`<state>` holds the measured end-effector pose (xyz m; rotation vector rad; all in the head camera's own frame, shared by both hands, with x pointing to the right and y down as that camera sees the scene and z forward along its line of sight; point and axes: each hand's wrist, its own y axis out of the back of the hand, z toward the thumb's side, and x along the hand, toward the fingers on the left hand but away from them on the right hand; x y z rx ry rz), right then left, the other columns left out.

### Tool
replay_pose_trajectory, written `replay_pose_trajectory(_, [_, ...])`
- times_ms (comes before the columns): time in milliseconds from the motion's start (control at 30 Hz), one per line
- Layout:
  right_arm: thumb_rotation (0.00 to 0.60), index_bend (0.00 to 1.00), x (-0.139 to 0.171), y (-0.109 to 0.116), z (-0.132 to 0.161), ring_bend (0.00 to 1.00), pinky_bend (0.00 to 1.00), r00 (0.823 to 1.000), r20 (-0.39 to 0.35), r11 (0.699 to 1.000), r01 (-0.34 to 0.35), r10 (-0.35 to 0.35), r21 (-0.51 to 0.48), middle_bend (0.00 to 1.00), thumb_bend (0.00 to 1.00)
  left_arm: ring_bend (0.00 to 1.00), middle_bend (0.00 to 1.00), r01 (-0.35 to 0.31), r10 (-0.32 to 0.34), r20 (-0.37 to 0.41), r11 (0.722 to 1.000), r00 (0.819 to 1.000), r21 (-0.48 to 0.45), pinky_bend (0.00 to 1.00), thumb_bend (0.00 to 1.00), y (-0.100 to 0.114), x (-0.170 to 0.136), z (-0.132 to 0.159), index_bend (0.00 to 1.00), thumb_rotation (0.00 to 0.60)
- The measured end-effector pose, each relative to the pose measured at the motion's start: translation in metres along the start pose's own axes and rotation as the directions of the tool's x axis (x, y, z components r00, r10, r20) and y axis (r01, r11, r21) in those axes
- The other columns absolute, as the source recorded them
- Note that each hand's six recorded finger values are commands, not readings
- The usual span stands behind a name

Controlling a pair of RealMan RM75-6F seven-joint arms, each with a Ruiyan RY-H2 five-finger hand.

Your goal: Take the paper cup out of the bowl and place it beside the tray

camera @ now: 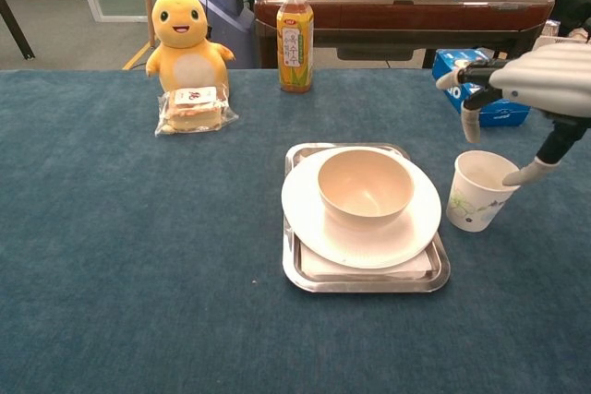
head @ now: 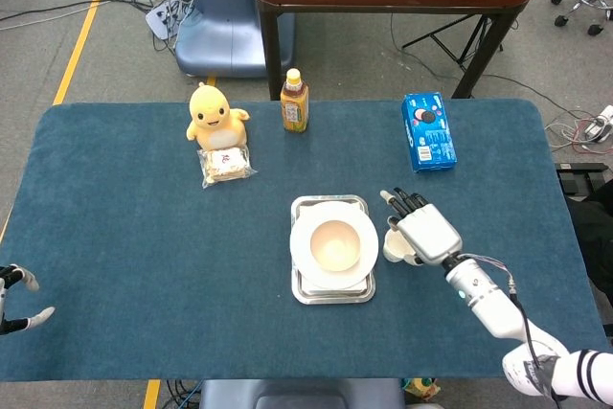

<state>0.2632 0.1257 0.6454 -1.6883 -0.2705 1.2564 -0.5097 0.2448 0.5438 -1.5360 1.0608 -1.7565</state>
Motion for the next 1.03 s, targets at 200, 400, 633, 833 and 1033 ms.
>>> replay_pose_trajectory(200, [0.6, 0.43, 0.032, 0.021, -0.022, 0.0, 0.17, 0.99, 0.102, 0.994, 0.094, -0.099, 0.048, 0.09, 0.15, 0.31, 0.43, 0.007, -0.007, 0.004, 1.0, 1.0, -0.005, 0.45, 0.0, 0.0, -0.001, 0.001, 0.54, 0.6])
replay_pose_trajectory(400, [0.6, 0.43, 0.078, 0.03, -0.043, 0.0, 0.17, 0.963, 0.219, 0.987, 0.163, -0.159, 0.0, 0.1, 0.15, 0.31, 0.43, 0.013, -0.013, 0.004, 1.0, 1.0, 0.003, 0.45, 0.0, -0.003, -0.003, 0.003, 0.54, 0.6])
replay_pose_trajectory(633, [0.6, 0.43, 0.129, 0.019, -0.064, 0.0, 0.17, 0.924, 0.339, 0.968, 0.226, -0.176, -0.113, 0.1, 0.15, 0.31, 0.43, 0.016, -0.016, 0.008, 1.0, 1.0, 0.013, 0.45, 0.0, -0.005, -0.004, 0.006, 0.54, 0.6])
replay_pose_trajectory(833, [0.6, 0.43, 0.156, 0.008, -0.083, 0.0, 0.17, 0.894, 0.409, 0.943, 0.277, -0.183, -0.182, 0.1, 0.15, 0.31, 0.43, 0.025, -0.026, 0.042, 0.999, 0.999, 0.031, 0.45, 0.0, -0.012, -0.006, 0.017, 0.54, 0.6])
replay_pose_trajectory(1033, [0.6, 0.43, 0.162, 0.01, -0.094, 0.0, 0.17, 0.877, 0.432, 0.925, 0.322, -0.211, -0.202, 0.1, 0.15, 0.31, 0.43, 0.06, -0.063, 0.049, 0.997, 0.997, 0.047, 0.45, 0.0, -0.024, -0.007, 0.02, 0.54, 0.6])
